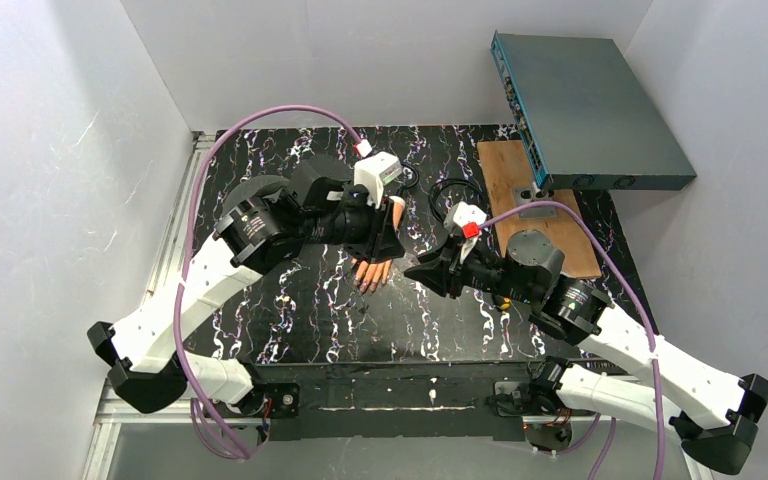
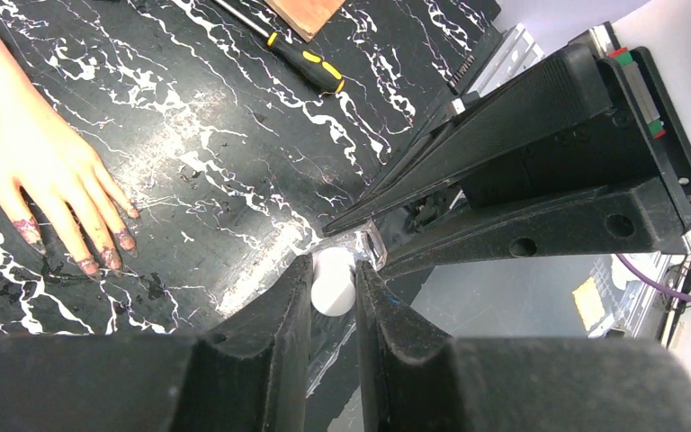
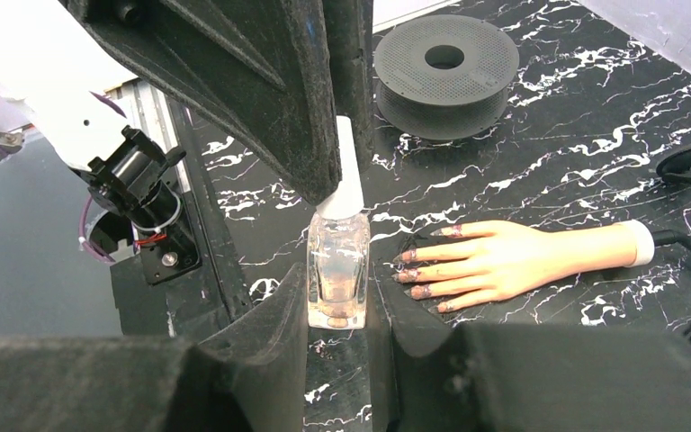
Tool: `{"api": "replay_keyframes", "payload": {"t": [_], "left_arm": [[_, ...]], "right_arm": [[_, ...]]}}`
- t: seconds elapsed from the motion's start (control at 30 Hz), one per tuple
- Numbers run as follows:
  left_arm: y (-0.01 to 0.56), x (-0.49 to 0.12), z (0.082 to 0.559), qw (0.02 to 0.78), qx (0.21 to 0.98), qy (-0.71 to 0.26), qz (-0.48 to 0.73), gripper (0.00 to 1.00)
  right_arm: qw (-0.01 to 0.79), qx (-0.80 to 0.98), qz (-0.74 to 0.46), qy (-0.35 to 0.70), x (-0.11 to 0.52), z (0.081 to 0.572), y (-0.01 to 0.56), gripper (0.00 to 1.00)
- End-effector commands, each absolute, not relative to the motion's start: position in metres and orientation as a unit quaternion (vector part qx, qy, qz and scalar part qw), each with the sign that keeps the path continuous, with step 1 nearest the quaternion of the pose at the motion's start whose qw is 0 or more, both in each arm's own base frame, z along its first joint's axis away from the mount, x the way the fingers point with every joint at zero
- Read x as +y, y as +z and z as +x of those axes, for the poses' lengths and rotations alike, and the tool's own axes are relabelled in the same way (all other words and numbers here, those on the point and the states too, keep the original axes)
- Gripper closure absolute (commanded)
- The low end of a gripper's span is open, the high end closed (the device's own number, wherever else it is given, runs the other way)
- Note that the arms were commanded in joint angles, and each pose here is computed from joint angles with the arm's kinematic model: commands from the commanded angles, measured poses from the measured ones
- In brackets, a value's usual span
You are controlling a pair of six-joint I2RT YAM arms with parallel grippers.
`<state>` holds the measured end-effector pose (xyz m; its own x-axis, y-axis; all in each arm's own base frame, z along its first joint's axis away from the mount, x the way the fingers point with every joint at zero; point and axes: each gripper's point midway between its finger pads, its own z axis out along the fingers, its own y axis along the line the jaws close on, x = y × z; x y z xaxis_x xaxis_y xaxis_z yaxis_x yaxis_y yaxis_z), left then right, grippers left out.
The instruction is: Paint the nails
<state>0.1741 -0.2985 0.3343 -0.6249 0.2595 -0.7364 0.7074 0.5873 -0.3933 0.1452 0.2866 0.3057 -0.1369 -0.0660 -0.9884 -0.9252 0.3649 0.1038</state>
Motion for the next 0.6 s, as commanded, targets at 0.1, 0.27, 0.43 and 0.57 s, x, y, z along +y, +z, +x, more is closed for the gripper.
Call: {"api": "replay_keyframes", "payload": {"t": [0.1, 0.27, 0.43, 0.57], "left_arm": [[0.352, -0.273, 0.182, 0.366, 0.836, -0.318, 0.258, 1.0], [0.356, -0.271, 0.182, 0.371, 0.835, -0.318, 0.255, 1.0], [0.36, -0.269, 0.183, 0.377, 0.833, -0.314, 0.256, 1.0], [0.371, -0.264, 0.185, 0.393, 0.828, -0.309, 0.255, 1.0]], "right_arm": [[0.557, 0.594, -0.385, 0.433, 0.286, 0.138, 0.341, 0.99], [0.553, 0.593, -0.39, 0.437, 0.287, 0.135, 0.34, 0.99], [0.549, 0.595, -0.393, 0.437, 0.287, 0.134, 0.338, 0.99], [0.546, 0.598, -0.393, 0.435, 0.286, 0.134, 0.333, 0.99]]}}
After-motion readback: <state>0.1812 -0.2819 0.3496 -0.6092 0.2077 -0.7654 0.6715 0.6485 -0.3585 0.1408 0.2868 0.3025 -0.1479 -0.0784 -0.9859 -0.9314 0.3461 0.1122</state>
